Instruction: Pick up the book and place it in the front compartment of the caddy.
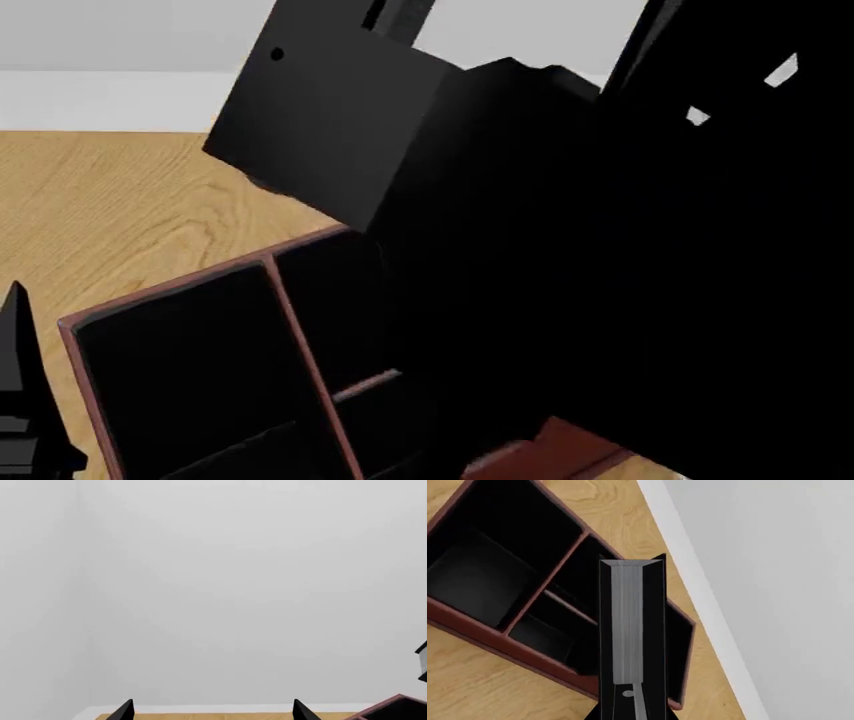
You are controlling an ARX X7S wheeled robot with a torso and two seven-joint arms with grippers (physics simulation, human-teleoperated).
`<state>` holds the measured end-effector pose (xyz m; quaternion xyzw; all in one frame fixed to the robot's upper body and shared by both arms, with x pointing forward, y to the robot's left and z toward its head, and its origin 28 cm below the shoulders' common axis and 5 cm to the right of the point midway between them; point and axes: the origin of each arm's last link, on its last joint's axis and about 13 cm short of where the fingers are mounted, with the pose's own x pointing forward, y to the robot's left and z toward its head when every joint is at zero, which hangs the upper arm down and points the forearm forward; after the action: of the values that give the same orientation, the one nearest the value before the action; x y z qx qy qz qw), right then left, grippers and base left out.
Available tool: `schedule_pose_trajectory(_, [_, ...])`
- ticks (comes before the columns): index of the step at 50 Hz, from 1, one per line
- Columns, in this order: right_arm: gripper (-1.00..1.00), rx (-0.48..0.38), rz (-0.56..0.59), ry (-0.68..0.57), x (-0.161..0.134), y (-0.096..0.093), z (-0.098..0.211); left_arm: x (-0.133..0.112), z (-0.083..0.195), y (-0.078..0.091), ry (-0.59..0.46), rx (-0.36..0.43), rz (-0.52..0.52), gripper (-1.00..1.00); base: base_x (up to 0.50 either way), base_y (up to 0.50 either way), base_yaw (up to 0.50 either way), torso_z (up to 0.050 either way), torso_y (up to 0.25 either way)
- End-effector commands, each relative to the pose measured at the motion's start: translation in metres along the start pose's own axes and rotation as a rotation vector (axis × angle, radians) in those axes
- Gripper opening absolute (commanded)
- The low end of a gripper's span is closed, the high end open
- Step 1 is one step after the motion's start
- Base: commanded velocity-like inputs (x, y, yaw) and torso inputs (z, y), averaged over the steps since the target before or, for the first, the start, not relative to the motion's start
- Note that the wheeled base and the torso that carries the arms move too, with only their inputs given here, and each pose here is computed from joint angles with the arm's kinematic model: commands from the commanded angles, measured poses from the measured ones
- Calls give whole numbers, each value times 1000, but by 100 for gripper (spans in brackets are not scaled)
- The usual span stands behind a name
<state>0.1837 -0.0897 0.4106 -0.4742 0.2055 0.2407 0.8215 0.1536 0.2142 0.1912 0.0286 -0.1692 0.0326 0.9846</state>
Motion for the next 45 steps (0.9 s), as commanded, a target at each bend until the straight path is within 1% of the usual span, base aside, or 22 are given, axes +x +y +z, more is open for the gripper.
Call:
schedule_pose_trajectory(1, [-100,-166,-120,-28,4,-36,18,4,4,-1,-41,-25,-10,100,0,0,0,0,0])
schedule_pose_trajectory(3, [-100,-214,-131,-33,9,-39,19,4,4,0,-38,-24,-9,100,0,0,0,0,0])
schedule_pose_trajectory(5, [-100,-216,-129,-34,13,-43,21,4,4,0,-37,-24,-9,100,0,0,0,0,0])
schedule_pose_trajectory(8, [-100,-308,-154,5,21,-47,22,4,4,0,-40,-23,-8,100,0,0,0,0,0])
schedule_pose_trajectory(12, [-100,-356,-171,8,26,-52,24,4,5,0,-40,-24,-8,100,0,0,0,0,3])
schedule_pose_trajectory(14, [-100,-425,-177,3,28,-56,24,3,5,0,-39,-23,-8,100,0,0,0,0,0])
schedule_pose_trajectory(15, [-100,-426,-181,10,29,-58,24,3,5,0,-40,-24,-8,100,0,0,0,0,0])
schedule_pose_trajectory(18, [-100,-494,-180,25,35,-60,24,3,5,0,-39,-24,-8,100,0,0,0,0,0])
schedule_pose_trajectory(19, [-100,-477,-172,42,39,-60,24,3,5,0,-39,-23,-8,100,0,0,0,0,10])
schedule_pose_trajectory(23, [-100,-582,-168,78,48,-60,25,4,5,0,-39,-23,-8,100,0,0,0,0,0])
schedule_pose_trajectory(25, [-100,-628,-164,43,50,-60,26,4,5,-1,-39,-21,-9,100,0,0,0,0,0])
schedule_pose_trajectory(26, [-100,-604,-154,48,51,-61,26,4,5,-1,-39,-20,-9,100,0,0,0,0,0])
schedule_pose_trajectory(28, [-100,-643,-140,9,52,-61,27,4,5,-1,-40,-21,-10,100,0,0,0,0,0])
schedule_pose_trajectory(29, [-100,-620,-135,3,53,-61,28,4,5,-1,-39,-20,-10,100,0,0,0,0,10])
schedule_pose_trajectory(31, [-100,-659,-135,5,54,-62,28,4,5,-1,-39,-20,-10,100,0,0,0,0,0])
schedule_pose_trajectory(35, [-100,-663,-115,-12,61,-62,28,3,5,-1,-39,-19,-9,100,0,0,0,0,0])
schedule_pose_trajectory(36, [-100,-698,-127,-10,64,-63,28,3,6,-1,-39,-19,-8,100,0,0,0,0,0])
schedule_pose_trajectory(37, [-100,-692,-121,-16,66,-63,28,3,6,-1,-39,-19,-8,100,0,0,0,0,0])
schedule_pose_trajectory(40, [-100,-716,-102,-96,71,-61,28,3,5,0,-38,-18,-7,100,0,0,0,0,3])
schedule_pose_trajectory(41, [-100,-683,-99,-106,74,-61,29,3,5,0,-37,-18,-6,100,0,0,0,0,0])
schedule_pose_trajectory(43, [-100,-712,-107,-114,77,-62,29,3,5,0,-38,-19,-6,100,0,0,0,0,0])
schedule_pose_trajectory(45, [-100,-692,-90,-135,81,-61,28,2,6,0,-40,-17,-6,100,0,0,0,0,0])
